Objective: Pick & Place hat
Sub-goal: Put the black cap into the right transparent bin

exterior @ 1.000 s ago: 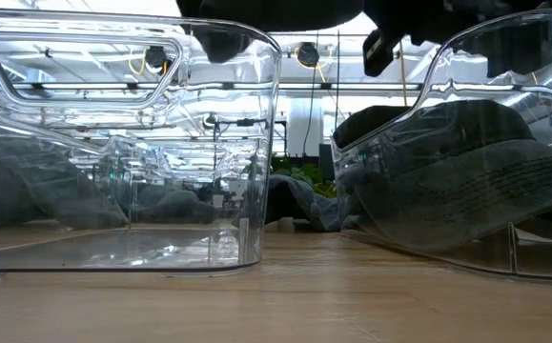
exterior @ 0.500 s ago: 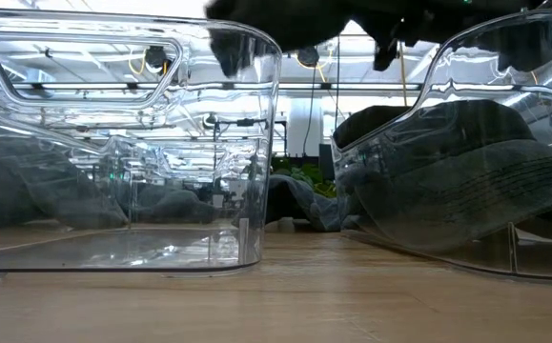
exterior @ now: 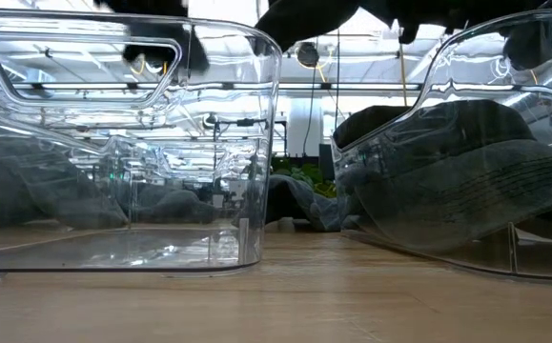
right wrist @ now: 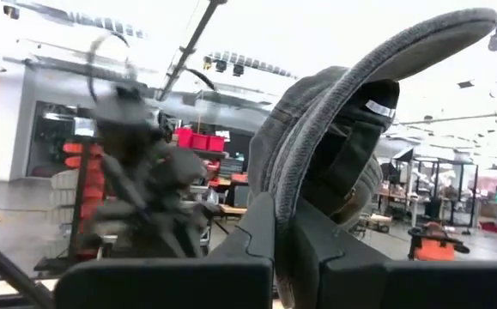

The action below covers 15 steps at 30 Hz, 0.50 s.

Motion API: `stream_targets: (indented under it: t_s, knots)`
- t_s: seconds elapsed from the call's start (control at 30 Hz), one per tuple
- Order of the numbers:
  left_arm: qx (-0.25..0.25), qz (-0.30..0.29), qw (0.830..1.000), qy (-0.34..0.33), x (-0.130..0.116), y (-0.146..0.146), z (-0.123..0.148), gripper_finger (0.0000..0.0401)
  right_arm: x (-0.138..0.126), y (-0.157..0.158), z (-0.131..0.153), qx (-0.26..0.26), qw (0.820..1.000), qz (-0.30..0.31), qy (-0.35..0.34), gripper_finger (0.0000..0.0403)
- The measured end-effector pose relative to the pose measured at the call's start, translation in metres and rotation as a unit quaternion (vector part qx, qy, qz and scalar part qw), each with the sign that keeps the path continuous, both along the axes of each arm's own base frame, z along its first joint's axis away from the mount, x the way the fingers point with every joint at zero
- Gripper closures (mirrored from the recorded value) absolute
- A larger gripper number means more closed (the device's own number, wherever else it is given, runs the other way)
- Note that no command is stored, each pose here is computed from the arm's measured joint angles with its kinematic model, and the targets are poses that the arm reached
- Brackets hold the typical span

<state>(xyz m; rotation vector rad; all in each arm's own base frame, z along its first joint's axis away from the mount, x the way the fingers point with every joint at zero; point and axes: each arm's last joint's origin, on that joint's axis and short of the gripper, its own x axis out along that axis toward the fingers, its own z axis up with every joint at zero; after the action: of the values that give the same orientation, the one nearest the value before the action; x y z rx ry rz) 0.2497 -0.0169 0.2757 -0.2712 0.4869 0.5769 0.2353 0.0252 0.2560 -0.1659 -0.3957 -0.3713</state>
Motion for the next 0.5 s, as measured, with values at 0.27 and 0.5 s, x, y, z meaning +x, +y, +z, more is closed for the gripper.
stream_targets:
  t_s: [0.27, 0.5]
  knots:
    - [0.043, -0.218, 0.919, -0.326, 0.011, 0.006, 0.001, 0.0313, 0.009, 0.003, 0.021, -0.036, 0.999, -0.017, -0.017, 0.0403]
    - [0.048, -0.228, 0.885, -0.402, 0.004, 0.016, -0.001, 0.0313, 0.041, 0.02, 0.054, -0.117, 0.993, 0.014, -0.026, 0.0403]
